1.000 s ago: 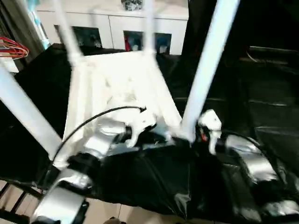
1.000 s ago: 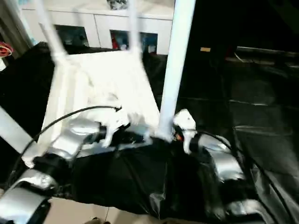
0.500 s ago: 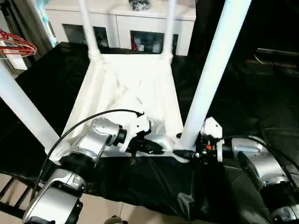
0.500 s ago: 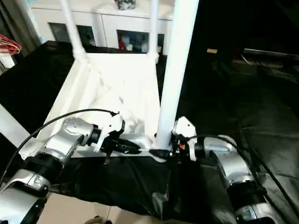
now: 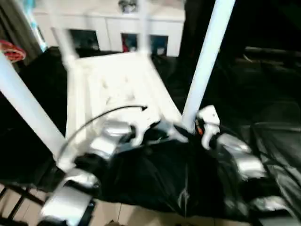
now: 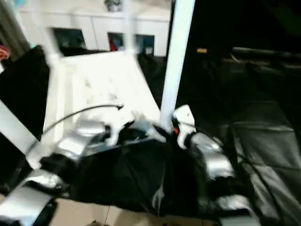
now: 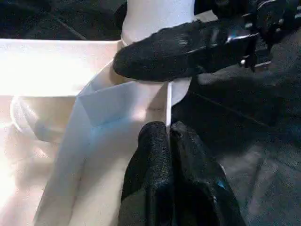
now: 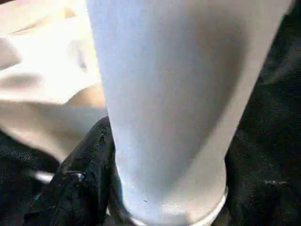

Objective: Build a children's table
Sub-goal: Rotate leg to tighten

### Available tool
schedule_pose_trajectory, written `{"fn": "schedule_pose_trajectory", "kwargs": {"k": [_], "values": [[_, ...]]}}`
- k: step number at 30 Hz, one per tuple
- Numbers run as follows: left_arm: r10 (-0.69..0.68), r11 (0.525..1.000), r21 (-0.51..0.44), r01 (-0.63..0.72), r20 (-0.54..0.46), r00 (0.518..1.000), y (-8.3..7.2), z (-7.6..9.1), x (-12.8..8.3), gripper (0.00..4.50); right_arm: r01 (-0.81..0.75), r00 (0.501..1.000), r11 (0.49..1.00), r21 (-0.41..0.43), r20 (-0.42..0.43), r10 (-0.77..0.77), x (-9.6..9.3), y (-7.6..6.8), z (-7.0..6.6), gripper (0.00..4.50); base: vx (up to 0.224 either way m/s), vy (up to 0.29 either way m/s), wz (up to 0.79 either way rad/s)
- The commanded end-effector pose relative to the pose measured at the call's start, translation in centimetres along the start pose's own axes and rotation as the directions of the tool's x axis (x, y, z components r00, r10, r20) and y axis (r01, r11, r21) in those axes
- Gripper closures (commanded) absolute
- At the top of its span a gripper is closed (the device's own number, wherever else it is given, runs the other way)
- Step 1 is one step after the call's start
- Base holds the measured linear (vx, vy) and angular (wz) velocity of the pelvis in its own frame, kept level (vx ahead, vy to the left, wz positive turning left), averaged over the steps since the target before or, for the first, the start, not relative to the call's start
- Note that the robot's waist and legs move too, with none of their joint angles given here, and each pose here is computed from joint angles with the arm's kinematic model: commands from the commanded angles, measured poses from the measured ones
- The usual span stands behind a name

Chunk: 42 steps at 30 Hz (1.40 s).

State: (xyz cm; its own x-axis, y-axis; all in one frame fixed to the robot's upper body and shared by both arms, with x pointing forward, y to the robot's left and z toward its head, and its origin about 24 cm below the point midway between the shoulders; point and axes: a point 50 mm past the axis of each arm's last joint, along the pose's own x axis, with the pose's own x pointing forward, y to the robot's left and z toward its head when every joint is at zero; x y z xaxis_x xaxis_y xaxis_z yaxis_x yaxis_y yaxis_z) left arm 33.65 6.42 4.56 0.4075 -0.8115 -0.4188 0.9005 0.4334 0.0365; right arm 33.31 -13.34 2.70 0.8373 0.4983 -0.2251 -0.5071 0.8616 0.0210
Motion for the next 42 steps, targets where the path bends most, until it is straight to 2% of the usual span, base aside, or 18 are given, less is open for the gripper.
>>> {"fn": "schedule_pose_trajectory", "kwargs": {"k": [1,3,7,9,11,14,15,17,19,20,23,24,25,26,30,39,41,42], "values": [[-0.039,0.998,0.050,0.035,0.092,0.995,-1.2,2.6,1.7,4.50,-0.041,0.998,0.999,-0.003,-0.037,0.041,1.3,2.8,-1.1,1.82,0.000,0.000,0.00],[-0.050,0.997,0.064,0.045,0.081,0.995,-1.4,2.5,1.8,4.50,-0.026,1.000,1.000,-0.017,-0.010,0.026,1.6,3.1,-0.7,1.26,0.000,0.000,0.00],[-0.077,0.994,0.081,0.069,0.090,0.993,-1.2,2.6,1.4,4.50,-0.041,0.999,0.998,-0.056,0.021,0.042,1.5,2.7,0.0,1.09,0.000,0.000,0.00],[-0.098,0.991,0.096,0.089,0.090,0.991,-1.0,2.5,0.9,4.50,-0.072,0.997,0.995,-0.064,0.031,0.074,1.1,2.0,0.4,0.73,0.000,0.000,0.00],[-0.107,0.990,0.100,0.098,0.091,0.990,-1.0,2.5,0.7,4.50,-0.094,0.995,0.994,-0.061,0.031,0.096,1.0,1.8,0.5,0.67,0.000,0.000,0.00],[-0.203,0.975,0.117,0.191,0.100,0.974,-0.9,2.2,-0.5,4.50,-0.325,0.946,0.943,-0.079,-0.001,0.326,-1.0,1.2,0.4,0.67,0.000,0.000,0.00],[-0.203,0.975,0.117,0.191,0.100,0.974,-0.9,2.2,-0.5,4.50,-0.325,0.946,0.943,-0.079,-0.001,0.326,-1.0,1.2,0.4,0.67,0.000,0.000,0.00],[-0.290,0.951,0.137,0.276,0.102,0.951,-1.1,2.0,-1.3,4.50,-0.418,0.908,0.902,-0.109,-0.027,0.418,-2.2,0.9,0.3,0.67,0.000,0.000,0.00],[-0.309,0.945,0.140,0.294,0.101,0.946,-1.2,2.0,-1.5,4.50,-0.436,0.900,0.893,-0.109,-0.036,0.435,-2.5,0.7,0.3,0.67,0.000,0.000,0.00],[-0.340,0.934,0.156,0.323,0.104,0.934,-1.2,1.8,-2.0,4.50,-0.511,0.859,0.852,-0.116,-0.080,0.505,-3.5,0.5,0.1,0.67,0.000,0.000,0.00],[-0.369,0.921,0.161,0.354,0.078,0.926,-1.0,1.3,-2.6,4.50,-0.602,0.797,0.790,-0.116,-0.140,0.587,-4.7,0.4,-0.1,0.67,0.000,0.000,0.00],[-0.391,0.913,0.155,0.378,0.060,0.918,-1.0,0.9,-3.0,4.50,-0.655,0.754,0.749,-0.105,-0.170,0.635,-5.3,0.5,-0.1,0.67,0.000,0.000,0.00],[-0.395,0.911,0.154,0.382,0.058,0.917,-1.0,0.8,-3.1,4.50,-0.664,0.745,0.741,-0.103,-0.174,0.644,-5.5,0.5,-0.2,0.67,0.000,0.000,0.00],[-0.415,0.902,0.151,0.404,0.052,0.908,-0.9,0.7,-3.4,4.50,-0.703,0.706,0.705,-0.092,-0.204,0.678,-5.9,0.6,-0.3,0.67,0.000,0.000,0.00],[-0.435,0.893,0.144,0.427,0.026,0.900,-0.8,0.4,-3.8,4.50,-0.738,0.666,0.669,-0.087,-0.254,0.701,-6.3,0.9,-0.7,0.67,0.000,0.000,0.00],[-0.454,0.883,0.147,0.445,0.031,0.890,-1.0,0.4,-3.8,4.50,-0.745,0.655,0.666,-0.043,-0.237,0.718,-6.3,2.0,-1.1,1.43,0.000,0.000,0.00],[-0.431,0.896,0.144,0.420,0.051,0.901,-1.1,0.6,-3.4,4.50,-0.726,0.678,0.687,-0.039,-0.212,0.704,-6.0,2.3,-1.2,1.47,0.000,0.000,0.00],[-0.407,0.907,0.146,0.395,0.065,0.911,-1.1,0.8,-3.1,4.50,-0.703,0.702,0.710,-0.036,-0.192,0.686,-5.8,2.4,-1.3,1.65,0.000,0.000,0.00]]}}
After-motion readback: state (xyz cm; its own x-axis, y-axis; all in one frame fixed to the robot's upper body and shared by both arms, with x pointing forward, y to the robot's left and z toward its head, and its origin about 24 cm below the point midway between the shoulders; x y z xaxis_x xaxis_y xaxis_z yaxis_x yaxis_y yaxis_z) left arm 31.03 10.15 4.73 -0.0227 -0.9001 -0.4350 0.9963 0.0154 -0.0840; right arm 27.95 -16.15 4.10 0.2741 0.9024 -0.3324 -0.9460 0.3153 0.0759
